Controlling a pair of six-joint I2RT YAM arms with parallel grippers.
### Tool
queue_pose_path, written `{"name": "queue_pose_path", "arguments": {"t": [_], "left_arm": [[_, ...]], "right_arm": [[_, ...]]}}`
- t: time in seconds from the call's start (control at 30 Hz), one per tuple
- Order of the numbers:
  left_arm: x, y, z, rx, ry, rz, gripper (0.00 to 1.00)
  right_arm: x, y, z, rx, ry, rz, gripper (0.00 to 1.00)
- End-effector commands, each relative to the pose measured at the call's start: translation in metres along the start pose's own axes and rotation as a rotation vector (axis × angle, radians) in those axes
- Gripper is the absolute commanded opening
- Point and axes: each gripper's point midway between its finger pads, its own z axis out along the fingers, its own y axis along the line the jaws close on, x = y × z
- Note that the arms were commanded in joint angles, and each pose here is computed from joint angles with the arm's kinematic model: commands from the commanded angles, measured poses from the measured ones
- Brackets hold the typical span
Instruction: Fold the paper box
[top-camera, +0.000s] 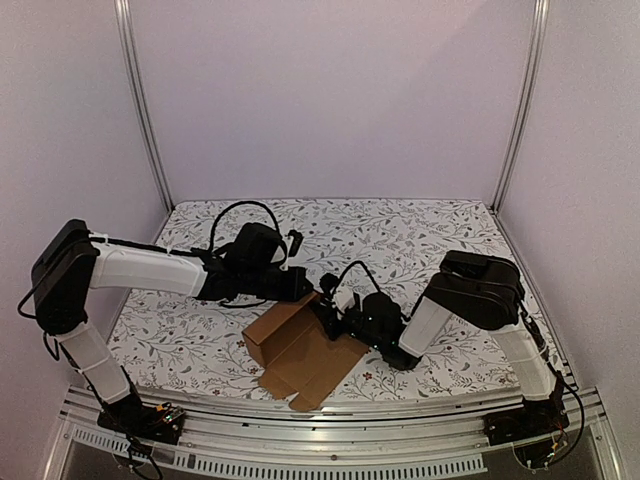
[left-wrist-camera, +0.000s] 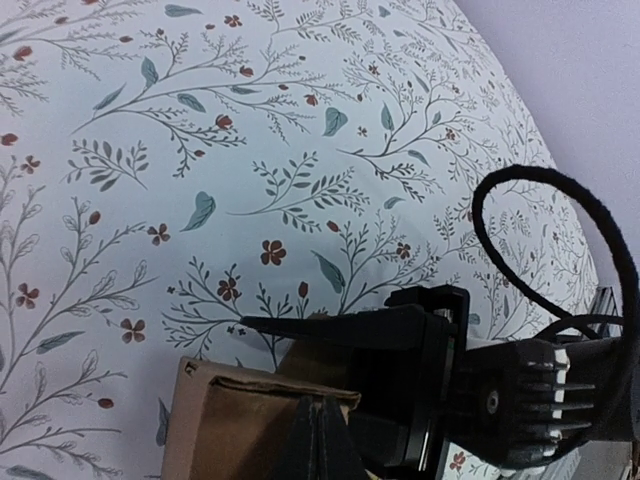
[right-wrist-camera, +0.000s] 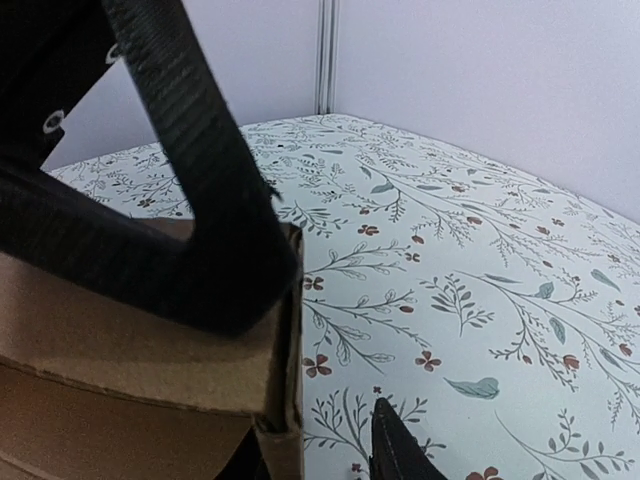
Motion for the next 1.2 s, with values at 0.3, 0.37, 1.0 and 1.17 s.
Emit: {"name": "queue_pose_path", "arguments": {"t": [0.3,0.37,1.0,1.17], "left_arm": [[-0.006,0.002,-0.016,-0.033,-0.002,0.022,0.00],[-0.012,-0.002,-0.020,-0.023,-0.013,0.026,0.00],[-0.003,0.009,-0.069,-0.147,0.103,0.091,0.68],[0.022,0.019,-0.079,-0.263,0.219,0.142,0.78]], "right_arm": [[-0.008,-0.004,-0.055,-0.006,0.146,-0.016,0.49],[-0.013,-0.006,-0.065,-0.006,0.176,0.000,0.53],[-0.041,-0.041,-0.163,0.049,0.558,0.374,0.99],[-0.030,-0.033,-0.187,0.024,0.705,0.458,0.99]]}}
